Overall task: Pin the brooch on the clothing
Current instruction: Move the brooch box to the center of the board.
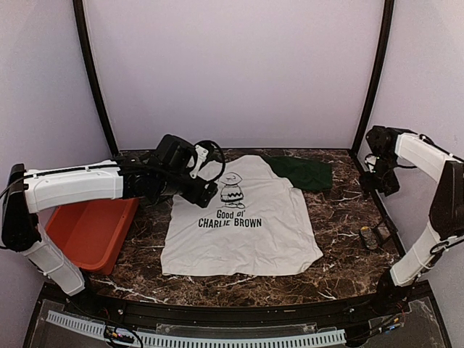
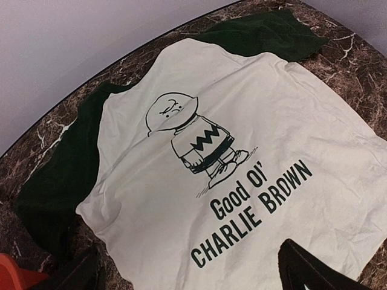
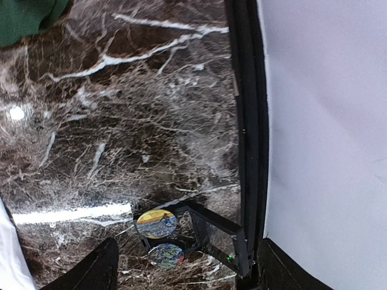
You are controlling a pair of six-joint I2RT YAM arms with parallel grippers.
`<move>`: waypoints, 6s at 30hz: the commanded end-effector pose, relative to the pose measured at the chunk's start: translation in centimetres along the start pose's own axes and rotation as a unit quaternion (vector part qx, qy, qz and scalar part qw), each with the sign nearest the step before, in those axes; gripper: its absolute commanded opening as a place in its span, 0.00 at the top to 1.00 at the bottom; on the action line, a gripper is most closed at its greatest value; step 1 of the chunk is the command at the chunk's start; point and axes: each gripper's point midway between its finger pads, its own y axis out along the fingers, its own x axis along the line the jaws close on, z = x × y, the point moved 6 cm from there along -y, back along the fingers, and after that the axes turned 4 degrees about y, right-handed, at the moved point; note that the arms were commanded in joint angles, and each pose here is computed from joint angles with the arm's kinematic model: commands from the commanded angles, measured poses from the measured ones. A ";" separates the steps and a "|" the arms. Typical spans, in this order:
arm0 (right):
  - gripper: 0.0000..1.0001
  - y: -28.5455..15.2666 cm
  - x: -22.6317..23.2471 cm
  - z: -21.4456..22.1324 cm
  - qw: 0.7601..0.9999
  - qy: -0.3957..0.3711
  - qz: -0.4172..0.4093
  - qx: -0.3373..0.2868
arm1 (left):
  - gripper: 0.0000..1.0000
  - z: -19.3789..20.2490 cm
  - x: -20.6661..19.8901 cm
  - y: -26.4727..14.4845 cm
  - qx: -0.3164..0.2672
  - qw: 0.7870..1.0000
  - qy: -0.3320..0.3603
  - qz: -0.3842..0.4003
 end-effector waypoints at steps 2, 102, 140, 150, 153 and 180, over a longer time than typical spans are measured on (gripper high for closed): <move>0.24 0.3 -2.7 1.3 0.998 0.054 -0.014 -0.010 | 0.01 -0.6 0.2 -1.4 -0.019 1.000 0.001 0.000; 0.90 6.2 -6.2 1.6 0.980 0.138 -0.112 0.086 | 0.01 -1.4 -2.4 -5.3 -0.076 0.993 0.084 -0.044; 0.88 6.2 -5.0 -1.9 0.987 0.101 -0.095 0.078 | 0.01 -1.1 -2.9 -4.6 -0.065 0.994 0.082 -0.033; 0.82 6.0 -5.1 -2.7 0.988 0.097 -0.093 0.076 | 0.01 -1.0 -3.1 -4.4 -0.063 0.994 0.082 -0.029; 0.73 5.7 -4.8 -2.1 0.987 0.098 -0.102 0.076 | 0.01 -0.9 -3.1 -4.4 -0.062 0.994 0.084 -0.029; 0.47 3.2 -5.7 -0.6 0.989 0.099 -0.101 0.033 | 0.01 -1.2 -3.0 -4.9 -0.070 0.994 0.080 -0.026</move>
